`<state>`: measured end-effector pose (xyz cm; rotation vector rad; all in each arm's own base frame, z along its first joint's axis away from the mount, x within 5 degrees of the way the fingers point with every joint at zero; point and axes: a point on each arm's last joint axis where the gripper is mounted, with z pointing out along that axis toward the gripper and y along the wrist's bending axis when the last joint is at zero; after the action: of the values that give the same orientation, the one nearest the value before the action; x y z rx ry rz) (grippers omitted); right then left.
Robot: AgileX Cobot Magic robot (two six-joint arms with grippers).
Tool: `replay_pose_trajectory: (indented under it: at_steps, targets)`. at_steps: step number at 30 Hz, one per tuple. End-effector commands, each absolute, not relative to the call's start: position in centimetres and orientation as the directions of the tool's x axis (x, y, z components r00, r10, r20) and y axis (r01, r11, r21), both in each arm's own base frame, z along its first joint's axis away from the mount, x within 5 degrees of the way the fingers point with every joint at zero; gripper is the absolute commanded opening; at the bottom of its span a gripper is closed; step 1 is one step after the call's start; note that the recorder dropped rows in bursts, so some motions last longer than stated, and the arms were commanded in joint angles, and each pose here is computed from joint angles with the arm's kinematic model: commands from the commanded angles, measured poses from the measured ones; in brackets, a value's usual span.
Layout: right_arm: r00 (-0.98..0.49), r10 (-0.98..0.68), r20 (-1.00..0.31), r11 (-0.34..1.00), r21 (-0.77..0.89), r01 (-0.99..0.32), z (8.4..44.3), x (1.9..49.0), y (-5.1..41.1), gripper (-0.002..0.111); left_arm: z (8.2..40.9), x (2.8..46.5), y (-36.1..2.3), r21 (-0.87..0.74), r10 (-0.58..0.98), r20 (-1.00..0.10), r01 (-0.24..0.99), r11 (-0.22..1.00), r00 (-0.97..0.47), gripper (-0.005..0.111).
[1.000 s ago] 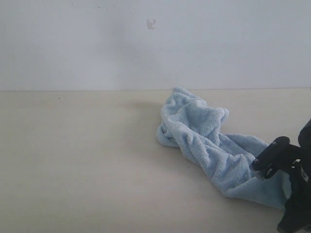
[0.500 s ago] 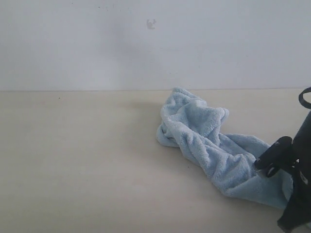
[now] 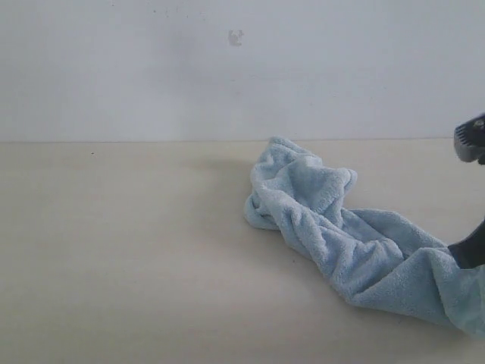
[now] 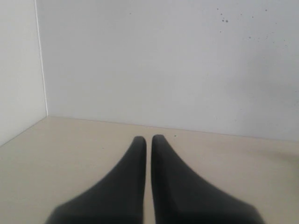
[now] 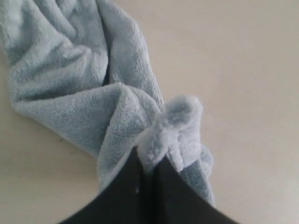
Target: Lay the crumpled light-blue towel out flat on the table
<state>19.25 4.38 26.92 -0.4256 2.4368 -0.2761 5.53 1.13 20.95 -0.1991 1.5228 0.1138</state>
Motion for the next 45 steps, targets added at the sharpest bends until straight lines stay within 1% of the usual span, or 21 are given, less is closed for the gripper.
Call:
replay_pose_trajectory:
  at_steps: [1,4,6,14,24,25,26,28,29,32,35,38,42,43,44,45]
  targets:
    - [-0.692,-0.367,-0.622,0.929,-0.282,-0.24,28.2,18.4,4.3,0.0,20.8,5.5,1.1,-0.054,-0.046,-0.998,-0.195,0.979,0.044,0.004]
    - [-0.689,-0.378,-0.618,0.925,-0.27,-0.266,28.0,18.5,4.6,0.0,20.8,5.5,1.1,-0.054,-0.046,-0.998,-0.195,0.979,0.044,0.004]
    - [-0.675,-0.363,-0.642,0.932,-0.243,-0.269,28.2,18.5,4.8,0.0,20.8,5.5,1.1,-0.054,-0.046,-0.998,-0.195,0.979,0.044,0.004]
    - [-0.654,-0.35,-0.671,0.936,-0.224,-0.272,28.7,18.2,4.9,0.0,20.8,5.5,1.1,-0.054,-0.046,-0.998,-0.195,0.979,0.044,0.004]
    - [-0.646,-0.353,-0.677,0.933,-0.204,-0.297,28.7,18.2,5.2,0.0,20.9,5.5,1.1,-0.073,-0.063,-0.996,-0.193,0.979,0.056,0.004]
    - [-0.645,-0.351,-0.678,0.934,-0.201,-0.296,28.7,18.2,5.2,0.0,21.0,5.5,1.1,-0.12,-0.107,-0.991,-0.189,0.975,0.074,0.004]
    - [-0.644,-0.35,-0.68,0.934,-0.199,-0.297,28.7,18.2,5.2,0.0,21.1,5.5,1.1,-0.247,-0.231,-0.967,-0.174,0.953,0.109,0.004]
    - [-0.643,-0.349,-0.681,0.934,-0.199,-0.297,28.7,18.2,5.3,0.0,21.2,5.5,1.1,-0.44,-0.42,-0.895,-0.144,0.886,0.149,0.004]
    - [-0.643,-0.349,-0.681,0.934,-0.199,-0.297,28.7,18.2,5.3,0.0,21.2,5.5,1.1,-0.496,-0.476,-0.866,-0.133,0.858,0.157,0.004]
    - [-0.643,-0.352,-0.681,0.933,-0.2,-0.298,28.7,18.2,5.3,0.0,21.3,5.5,1.1,-0.578,-0.555,-0.811,-0.112,0.808,0.185,0.004]
    - [-0.643,-0.352,-0.681,0.933,-0.2,-0.298,28.7,18.2,5.3,0.0,21.0,5.6,0.9,-0.756,-0.738,-0.653,-0.079,0.65,0.168,0.004]
    - [-0.643,-0.352,-0.681,0.933,-0.2,-0.298,28.7,18.2,5.3,0.0,20.6,5.6,0.7,-0.817,-0.808,-0.577,-0.083,0.571,0.122,0.004]
    - [-0.643,-0.352,-0.681,0.933,-0.2,-0.298,28.7,18.2,5.3,0.0,21.1,5.5,-0.2,-0.844,-0.846,-0.532,-0.083,0.529,0.018,0.004]
    - [-0.643,-0.352,-0.681,0.933,-0.2,-0.298,28.7,18.2,5.3,0.0,21.5,5.4,-0.6,-0.857,-0.859,-0.512,-0.066,0.512,-0.015,0.004]
    - [-0.643,-0.35,-0.681,0.934,-0.198,-0.298,28.7,18.2,5.3,0.0,22.3,5.2,-1.1,-0.851,-0.851,-0.522,-0.031,0.524,-0.064,0.004]
    - [-0.643,-0.35,-0.681,0.934,-0.198,-0.298,28.7,18.2,5.3,0.0,23.3,4.9,-1.8,-0.827,-0.82,-0.561,0.027,0.561,-0.114,0.004]
